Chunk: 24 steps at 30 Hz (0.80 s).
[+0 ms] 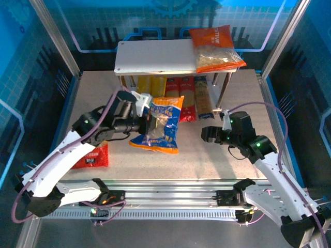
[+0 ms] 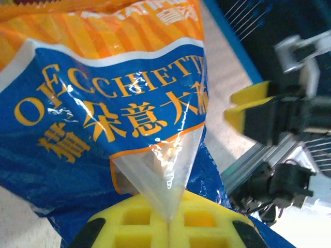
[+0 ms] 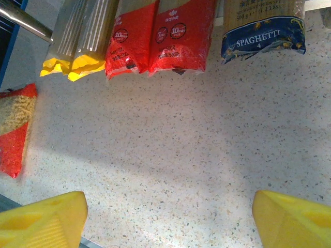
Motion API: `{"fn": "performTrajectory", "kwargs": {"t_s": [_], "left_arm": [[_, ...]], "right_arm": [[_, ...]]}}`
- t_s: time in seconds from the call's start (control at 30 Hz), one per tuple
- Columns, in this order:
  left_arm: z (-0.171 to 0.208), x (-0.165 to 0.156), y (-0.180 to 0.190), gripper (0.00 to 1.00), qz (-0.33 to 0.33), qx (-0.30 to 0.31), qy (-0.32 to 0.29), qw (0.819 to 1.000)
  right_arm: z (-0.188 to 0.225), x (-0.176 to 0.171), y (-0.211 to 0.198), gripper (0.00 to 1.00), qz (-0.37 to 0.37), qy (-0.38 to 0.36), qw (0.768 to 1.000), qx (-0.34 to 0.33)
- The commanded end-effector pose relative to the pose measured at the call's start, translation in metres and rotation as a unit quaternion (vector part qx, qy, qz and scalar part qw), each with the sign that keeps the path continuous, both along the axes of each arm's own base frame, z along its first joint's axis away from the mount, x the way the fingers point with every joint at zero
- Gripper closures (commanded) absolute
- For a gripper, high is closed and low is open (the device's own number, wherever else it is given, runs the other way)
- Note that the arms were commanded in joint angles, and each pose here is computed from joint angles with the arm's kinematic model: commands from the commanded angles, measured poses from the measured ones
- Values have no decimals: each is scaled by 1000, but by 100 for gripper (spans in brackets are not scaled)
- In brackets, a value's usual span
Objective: Place and organize the pasta boxes and bags onto the shelf
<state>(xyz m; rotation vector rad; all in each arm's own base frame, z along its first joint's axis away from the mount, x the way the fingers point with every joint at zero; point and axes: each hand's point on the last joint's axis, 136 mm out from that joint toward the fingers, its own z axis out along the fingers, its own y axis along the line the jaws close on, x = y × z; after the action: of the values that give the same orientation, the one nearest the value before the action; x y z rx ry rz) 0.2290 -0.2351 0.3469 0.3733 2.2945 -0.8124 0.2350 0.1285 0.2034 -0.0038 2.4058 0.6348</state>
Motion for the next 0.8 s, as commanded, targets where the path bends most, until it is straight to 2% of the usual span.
{"fn": "performTrajectory", "kwargs": {"t_s": [0.0,0.4,0.57,0.77], "left_arm": [[72,5,-8,100,-38,-44,-107,993],[180,33,7,100,-25,-53,-245,968],[209,52,6,100,-11,-60,-286,956],[231,86,11,100,42,-61,-336,939]], "right_arm": [[7,5,-2,16,-9,-12,1000,5],[5,9,0,17,-9,-8,1000,4],[6,12,1,17,-7,-9,1000,6],[7,15,6,17,-1,-9,1000,10]]}}
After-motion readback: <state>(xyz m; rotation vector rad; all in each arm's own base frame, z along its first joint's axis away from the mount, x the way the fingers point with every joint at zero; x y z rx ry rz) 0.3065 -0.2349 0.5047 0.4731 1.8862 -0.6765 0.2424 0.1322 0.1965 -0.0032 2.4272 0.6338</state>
